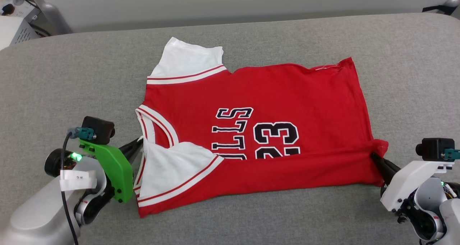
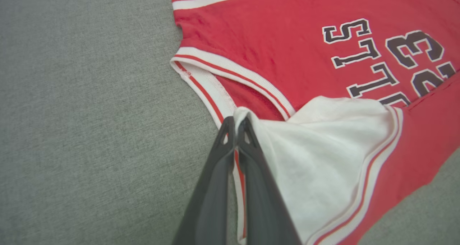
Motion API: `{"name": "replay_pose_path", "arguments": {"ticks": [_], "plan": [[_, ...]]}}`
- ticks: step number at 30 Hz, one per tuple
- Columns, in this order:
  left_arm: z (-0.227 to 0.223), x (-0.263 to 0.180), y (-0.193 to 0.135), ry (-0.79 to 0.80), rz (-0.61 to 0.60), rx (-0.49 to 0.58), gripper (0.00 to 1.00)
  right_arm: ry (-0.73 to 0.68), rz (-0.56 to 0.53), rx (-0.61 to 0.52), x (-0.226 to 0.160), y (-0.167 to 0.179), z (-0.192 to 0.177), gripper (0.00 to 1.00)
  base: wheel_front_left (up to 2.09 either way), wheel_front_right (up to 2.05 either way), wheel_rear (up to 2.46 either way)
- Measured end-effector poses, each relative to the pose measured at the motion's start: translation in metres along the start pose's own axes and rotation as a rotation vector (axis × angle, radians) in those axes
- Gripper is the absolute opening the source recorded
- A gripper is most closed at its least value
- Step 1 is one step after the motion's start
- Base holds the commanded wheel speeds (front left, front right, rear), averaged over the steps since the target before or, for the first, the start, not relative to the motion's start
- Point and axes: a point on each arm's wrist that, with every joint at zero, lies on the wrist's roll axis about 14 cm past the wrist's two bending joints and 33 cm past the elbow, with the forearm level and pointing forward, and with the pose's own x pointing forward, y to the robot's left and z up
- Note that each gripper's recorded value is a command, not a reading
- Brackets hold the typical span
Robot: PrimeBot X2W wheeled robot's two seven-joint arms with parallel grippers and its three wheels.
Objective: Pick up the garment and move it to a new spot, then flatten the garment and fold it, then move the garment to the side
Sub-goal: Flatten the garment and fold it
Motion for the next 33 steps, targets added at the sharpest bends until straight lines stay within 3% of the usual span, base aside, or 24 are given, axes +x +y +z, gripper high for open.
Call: {"name": "replay_pose_path", "arguments": {"ticks": [1,2,3,4,9,16,23,28,33], "plan": [[0.0,0.001,0.0,-0.001,0.001,0.001,0.0,0.004,-0.002,-0.004,0.001,-0.001,-0.001,0.0,0.0,0.0,0.0],[0.0,0.003,0.0,-0.005,0.001,0.002,0.29,0.008,-0.006,-0.006,0.002,-0.001,-0.002,0.08,0.0,0.0,0.0],[0.0,0.004,0.001,-0.012,0.009,0.006,1.0,0.013,-0.01,-0.008,0.002,-0.002,-0.003,0.74,0.0,0.0,0.0],[0.0,0.004,0.003,-0.017,0.019,0.006,1.0,0.016,-0.015,-0.009,0.003,-0.003,-0.005,1.0,0.0,0.0,0.0],[0.0,0.005,0.003,-0.05,0.038,-0.01,1.0,0.003,-0.016,-0.044,0.004,-0.001,-0.001,1.0,0.0,0.0,0.0],[0.038,-0.011,0.009,-0.252,0.096,-0.089,1.0,-0.066,0.016,-0.185,-0.003,0.016,0.027,1.0,0.0,0.0,0.0],[0.047,-0.043,0.011,-0.405,0.185,-0.189,1.0,-0.005,0.0,-0.291,-0.021,0.02,0.018,1.0,0.0,0.0,0.0],[0.023,-0.063,0.004,-0.386,0.238,-0.247,1.0,0.024,-0.016,-0.289,-0.034,0.025,0.014,1.0,0.0,0.0,0.0],[-0.024,-0.068,-0.022,-0.177,0.195,-0.317,1.0,0.03,-0.045,-0.291,-0.044,0.028,0.014,1.0,0.0,0.0,0.0]]}}
